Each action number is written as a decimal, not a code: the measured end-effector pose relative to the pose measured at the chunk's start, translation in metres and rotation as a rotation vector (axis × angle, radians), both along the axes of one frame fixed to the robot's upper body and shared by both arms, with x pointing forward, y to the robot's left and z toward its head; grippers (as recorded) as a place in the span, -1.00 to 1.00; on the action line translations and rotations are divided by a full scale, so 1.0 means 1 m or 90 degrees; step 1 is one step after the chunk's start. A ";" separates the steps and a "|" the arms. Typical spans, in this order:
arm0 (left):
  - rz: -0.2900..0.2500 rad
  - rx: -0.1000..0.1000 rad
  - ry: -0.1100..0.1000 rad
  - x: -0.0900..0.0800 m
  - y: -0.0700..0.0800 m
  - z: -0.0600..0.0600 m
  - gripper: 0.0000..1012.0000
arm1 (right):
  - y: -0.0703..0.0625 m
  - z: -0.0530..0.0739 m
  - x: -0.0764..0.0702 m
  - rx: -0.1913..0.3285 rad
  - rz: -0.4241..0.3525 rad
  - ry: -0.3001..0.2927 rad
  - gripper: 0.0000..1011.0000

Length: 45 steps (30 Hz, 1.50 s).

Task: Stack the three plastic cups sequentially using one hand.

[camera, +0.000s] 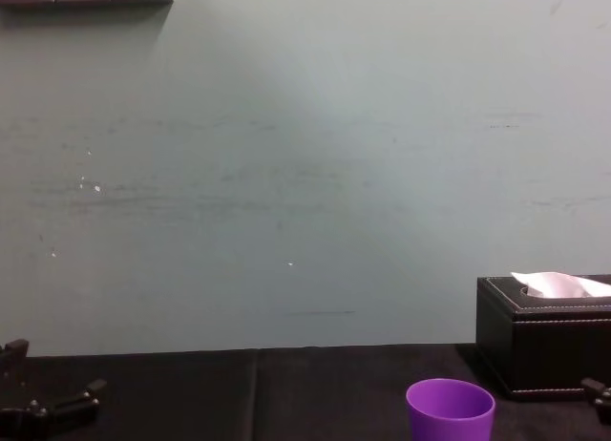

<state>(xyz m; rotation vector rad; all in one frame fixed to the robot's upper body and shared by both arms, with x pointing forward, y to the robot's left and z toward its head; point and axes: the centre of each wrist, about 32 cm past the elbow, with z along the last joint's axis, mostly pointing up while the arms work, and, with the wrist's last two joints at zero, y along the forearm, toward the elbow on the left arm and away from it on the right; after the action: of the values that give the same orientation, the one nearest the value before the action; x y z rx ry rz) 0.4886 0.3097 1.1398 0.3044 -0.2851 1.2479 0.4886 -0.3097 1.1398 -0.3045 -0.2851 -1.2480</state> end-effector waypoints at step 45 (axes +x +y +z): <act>0.000 0.000 0.000 0.000 0.000 0.000 1.00 | -0.031 -0.001 -0.042 0.081 0.065 -0.030 0.98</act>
<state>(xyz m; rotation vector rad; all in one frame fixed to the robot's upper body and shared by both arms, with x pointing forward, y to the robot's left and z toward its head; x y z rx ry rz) 0.4886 0.3097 1.1398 0.3044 -0.2850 1.2480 0.4471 -0.3409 1.1384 -0.1489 -0.2577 -1.1684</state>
